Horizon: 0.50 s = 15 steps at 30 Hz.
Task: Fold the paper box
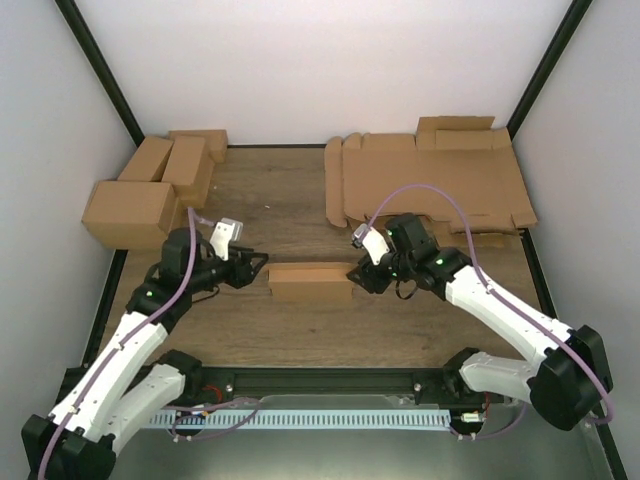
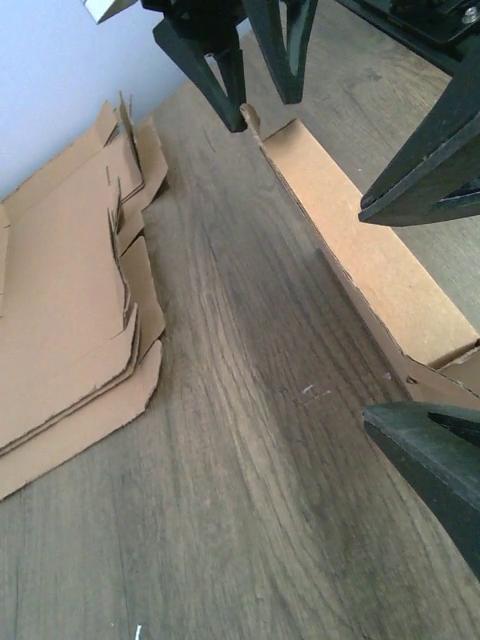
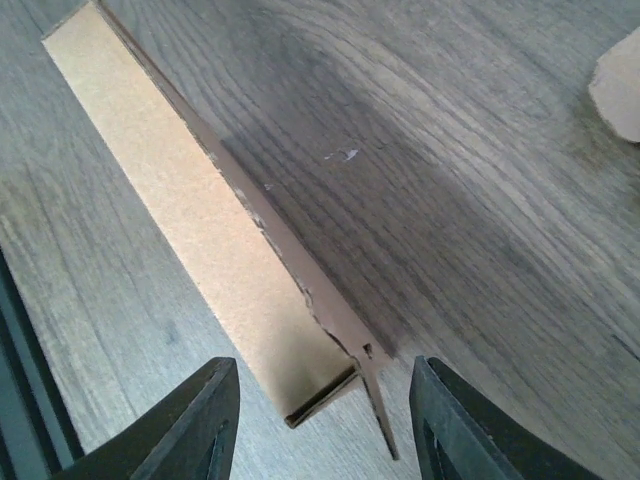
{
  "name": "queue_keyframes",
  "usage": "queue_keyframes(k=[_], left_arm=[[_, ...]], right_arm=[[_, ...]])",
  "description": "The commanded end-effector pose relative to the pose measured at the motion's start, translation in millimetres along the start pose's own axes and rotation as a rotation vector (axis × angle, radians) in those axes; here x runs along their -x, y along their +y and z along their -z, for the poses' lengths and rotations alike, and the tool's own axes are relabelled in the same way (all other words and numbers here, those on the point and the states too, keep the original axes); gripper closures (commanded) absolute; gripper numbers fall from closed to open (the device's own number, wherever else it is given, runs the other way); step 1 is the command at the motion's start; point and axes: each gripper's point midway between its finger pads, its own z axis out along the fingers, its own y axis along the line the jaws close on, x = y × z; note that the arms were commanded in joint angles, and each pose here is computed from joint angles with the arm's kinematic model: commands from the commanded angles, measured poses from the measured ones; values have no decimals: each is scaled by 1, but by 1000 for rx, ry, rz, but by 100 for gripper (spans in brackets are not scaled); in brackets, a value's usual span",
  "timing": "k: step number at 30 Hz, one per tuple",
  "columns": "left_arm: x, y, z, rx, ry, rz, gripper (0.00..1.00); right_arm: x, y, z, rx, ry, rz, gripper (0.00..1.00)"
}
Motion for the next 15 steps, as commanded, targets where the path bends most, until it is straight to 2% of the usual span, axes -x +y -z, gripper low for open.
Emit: queue_keyframes(k=[1,7,15], left_arm=[[23,-13,4,-22,-8,-102,50],[40,-19,8,17,15,-151,47],[35,-29,5,26,102,-237,42]], right_arm=[[24,-10,13,-93,-44,61,52],[27,-8,20,-100,-54,64,52],[31,-4,24,-83,-70,94,53]])
